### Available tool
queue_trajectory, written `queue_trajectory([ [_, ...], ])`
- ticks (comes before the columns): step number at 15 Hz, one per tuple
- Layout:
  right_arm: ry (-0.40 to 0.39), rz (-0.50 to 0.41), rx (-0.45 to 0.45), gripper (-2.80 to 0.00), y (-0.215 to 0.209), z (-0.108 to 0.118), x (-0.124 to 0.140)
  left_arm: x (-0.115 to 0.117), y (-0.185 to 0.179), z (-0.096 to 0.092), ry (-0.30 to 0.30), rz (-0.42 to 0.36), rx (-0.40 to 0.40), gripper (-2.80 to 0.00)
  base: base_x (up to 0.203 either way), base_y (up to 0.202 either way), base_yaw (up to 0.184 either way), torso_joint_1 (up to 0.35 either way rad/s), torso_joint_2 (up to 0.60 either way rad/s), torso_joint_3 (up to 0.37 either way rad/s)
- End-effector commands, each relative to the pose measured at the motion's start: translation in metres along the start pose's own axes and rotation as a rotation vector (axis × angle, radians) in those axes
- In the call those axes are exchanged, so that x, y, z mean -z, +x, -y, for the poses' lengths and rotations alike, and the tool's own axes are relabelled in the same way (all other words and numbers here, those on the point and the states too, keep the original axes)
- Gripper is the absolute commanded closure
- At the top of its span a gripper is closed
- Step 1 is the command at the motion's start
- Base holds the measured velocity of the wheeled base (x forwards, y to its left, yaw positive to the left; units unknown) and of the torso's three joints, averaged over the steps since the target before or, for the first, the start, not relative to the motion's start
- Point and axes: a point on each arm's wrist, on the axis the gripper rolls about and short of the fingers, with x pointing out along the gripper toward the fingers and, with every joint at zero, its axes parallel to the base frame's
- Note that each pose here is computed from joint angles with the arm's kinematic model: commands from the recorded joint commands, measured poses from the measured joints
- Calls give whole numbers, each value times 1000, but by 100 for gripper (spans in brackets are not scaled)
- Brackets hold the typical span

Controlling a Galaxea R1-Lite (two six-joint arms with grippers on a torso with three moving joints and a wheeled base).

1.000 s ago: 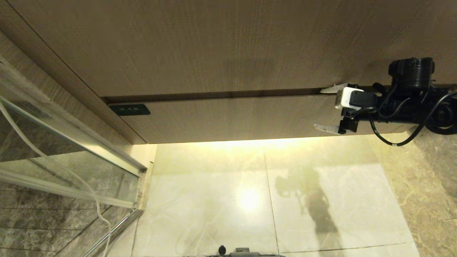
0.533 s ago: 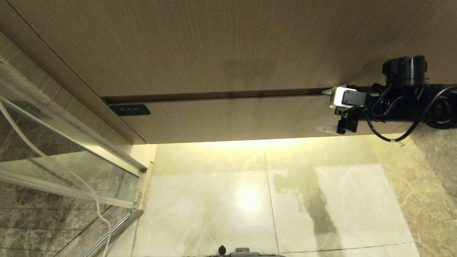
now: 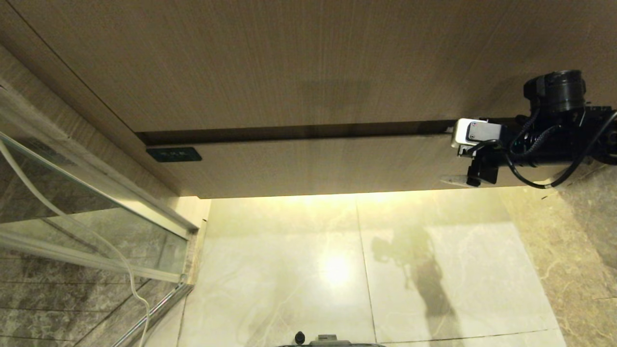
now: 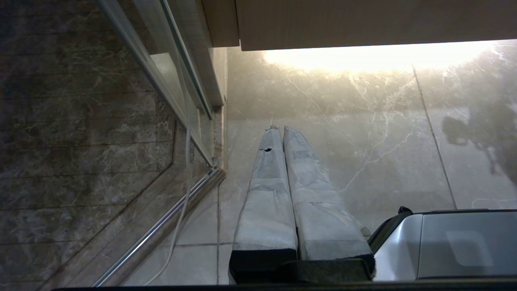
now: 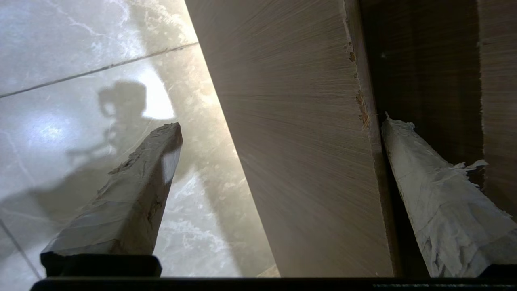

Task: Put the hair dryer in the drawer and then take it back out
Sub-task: Pull open the drawer

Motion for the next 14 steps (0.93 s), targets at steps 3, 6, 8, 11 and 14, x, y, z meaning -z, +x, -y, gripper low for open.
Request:
queue_trajectory([
  [3,2,-5,-15,-280,-1,-2,0,0,0,0,-1,-1,-1,0,0,0,0,0,0,0],
  [6,-10,-4,-16,-280,-1,-2,0,0,0,0,-1,-2,-1,0,0,0,0,0,0,0],
  [8,-4,-10,-28,-280,-2,-6,1,0,0,0,-1,0,-1,0,0,0,0,0,0,0],
  [11,21,-82,-64,-280,-5,-10,3,0,0,0,-1,0,0,0,0,0,0,0,0,0],
  [14,19,-88,-63,-280,-6,-11,2,0,0,0,-1,1,-1,0,0,0,0,0,0,0],
])
